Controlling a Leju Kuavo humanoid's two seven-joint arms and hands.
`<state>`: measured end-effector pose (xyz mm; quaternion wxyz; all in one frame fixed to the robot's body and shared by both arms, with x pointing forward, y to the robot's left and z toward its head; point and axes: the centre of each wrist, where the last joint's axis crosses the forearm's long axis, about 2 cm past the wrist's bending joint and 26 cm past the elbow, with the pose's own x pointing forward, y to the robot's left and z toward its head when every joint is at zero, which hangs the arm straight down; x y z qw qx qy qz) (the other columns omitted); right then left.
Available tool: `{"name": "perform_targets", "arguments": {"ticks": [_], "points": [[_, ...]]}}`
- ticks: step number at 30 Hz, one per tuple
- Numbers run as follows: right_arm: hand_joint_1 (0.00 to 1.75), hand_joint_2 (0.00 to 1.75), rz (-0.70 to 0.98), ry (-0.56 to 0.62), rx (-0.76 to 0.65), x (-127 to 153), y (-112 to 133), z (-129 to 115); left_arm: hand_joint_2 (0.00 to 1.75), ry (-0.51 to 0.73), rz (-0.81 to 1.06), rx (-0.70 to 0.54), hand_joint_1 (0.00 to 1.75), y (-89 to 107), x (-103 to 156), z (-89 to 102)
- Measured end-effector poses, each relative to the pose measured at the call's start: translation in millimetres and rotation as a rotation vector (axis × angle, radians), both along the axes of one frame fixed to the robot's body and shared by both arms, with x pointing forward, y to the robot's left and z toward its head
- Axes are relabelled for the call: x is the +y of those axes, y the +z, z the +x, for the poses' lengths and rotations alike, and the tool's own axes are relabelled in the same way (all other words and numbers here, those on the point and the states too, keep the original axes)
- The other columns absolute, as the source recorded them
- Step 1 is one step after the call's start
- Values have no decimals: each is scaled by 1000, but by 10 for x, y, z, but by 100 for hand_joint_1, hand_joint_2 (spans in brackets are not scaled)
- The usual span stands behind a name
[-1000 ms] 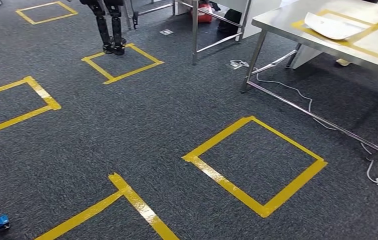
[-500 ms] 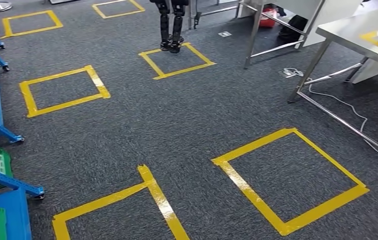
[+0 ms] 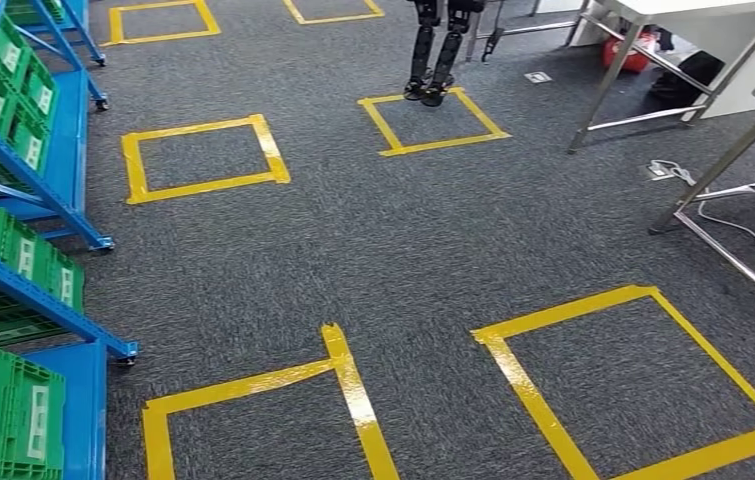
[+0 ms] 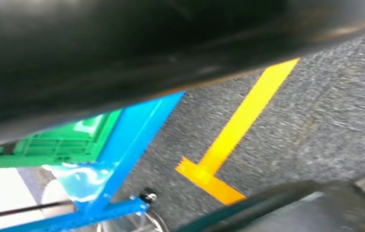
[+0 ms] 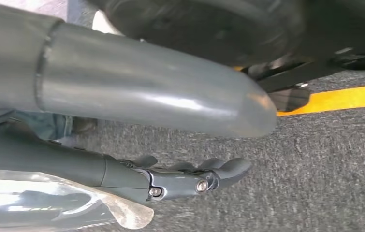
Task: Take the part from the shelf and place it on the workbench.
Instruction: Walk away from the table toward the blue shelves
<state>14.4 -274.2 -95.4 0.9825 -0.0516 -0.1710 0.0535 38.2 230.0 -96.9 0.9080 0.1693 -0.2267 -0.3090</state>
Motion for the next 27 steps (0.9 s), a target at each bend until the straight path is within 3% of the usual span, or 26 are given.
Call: {"name": "perform_targets", "arguments": {"ticks": [6,27], "points": [[0,0,1,8,-6,-139,-29,-2,0,-1,-37,-38,0,14,-71,157],[0,0,-32,-14,-24,-259,-62,47,0,26,-50,-34,0,-23,-70,108]]}}
